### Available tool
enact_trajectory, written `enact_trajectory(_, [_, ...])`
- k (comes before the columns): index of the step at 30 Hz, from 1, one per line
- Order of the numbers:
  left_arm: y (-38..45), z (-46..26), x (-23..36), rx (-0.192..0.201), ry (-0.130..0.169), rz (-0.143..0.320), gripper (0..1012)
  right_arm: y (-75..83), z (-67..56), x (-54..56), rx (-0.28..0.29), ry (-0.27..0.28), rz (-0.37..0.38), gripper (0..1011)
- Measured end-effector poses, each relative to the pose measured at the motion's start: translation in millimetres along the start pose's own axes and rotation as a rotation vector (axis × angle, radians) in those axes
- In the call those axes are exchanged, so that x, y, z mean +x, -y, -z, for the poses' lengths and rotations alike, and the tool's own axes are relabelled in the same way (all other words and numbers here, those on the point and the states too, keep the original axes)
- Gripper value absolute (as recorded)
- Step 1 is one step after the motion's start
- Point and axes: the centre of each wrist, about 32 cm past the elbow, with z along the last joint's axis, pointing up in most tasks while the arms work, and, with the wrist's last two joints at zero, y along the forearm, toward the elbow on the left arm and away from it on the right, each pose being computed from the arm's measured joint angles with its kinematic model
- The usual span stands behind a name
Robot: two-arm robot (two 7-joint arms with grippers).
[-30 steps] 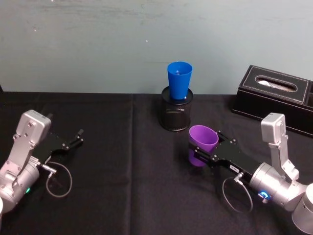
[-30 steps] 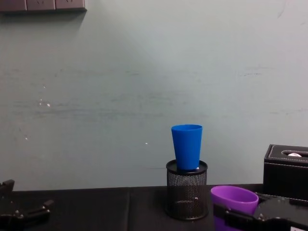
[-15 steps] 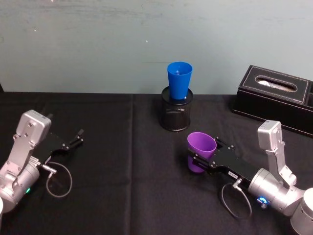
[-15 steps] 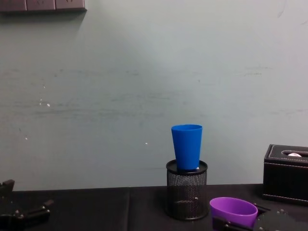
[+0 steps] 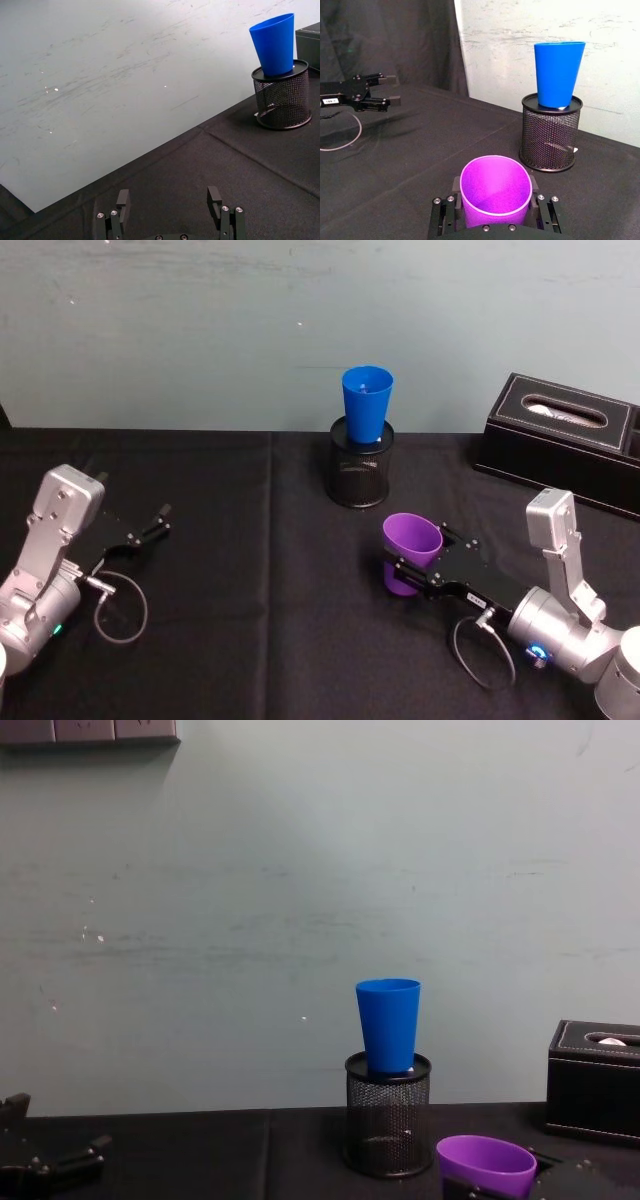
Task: Pick up one cup with a gripper and tap it against the other cup.
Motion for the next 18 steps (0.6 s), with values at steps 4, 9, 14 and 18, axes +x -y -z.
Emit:
enact_trajectory(4, [0.0,0.0,0.0,0.0,0.0,0.0,1012,0.5,0.8,0.3,-0.005,0.002,0.0,734])
enact_trajectory(9, [0.0,0.0,0.0,0.0,0.0,0.0,1011,0.5,1.3,0.1,-0.008,0.004,-0.003,734])
enact_trajectory(14, [0.0,0.0,0.0,0.0,0.0,0.0,1011,0.6,1.6,-0.2,-0.013,0.004,-0.008,734])
enact_trajectory(18, [0.0,0.0,0.0,0.0,0.0,0.0,1011,0.5,1.5,-0.2,-0.013,0.004,-0.009,734])
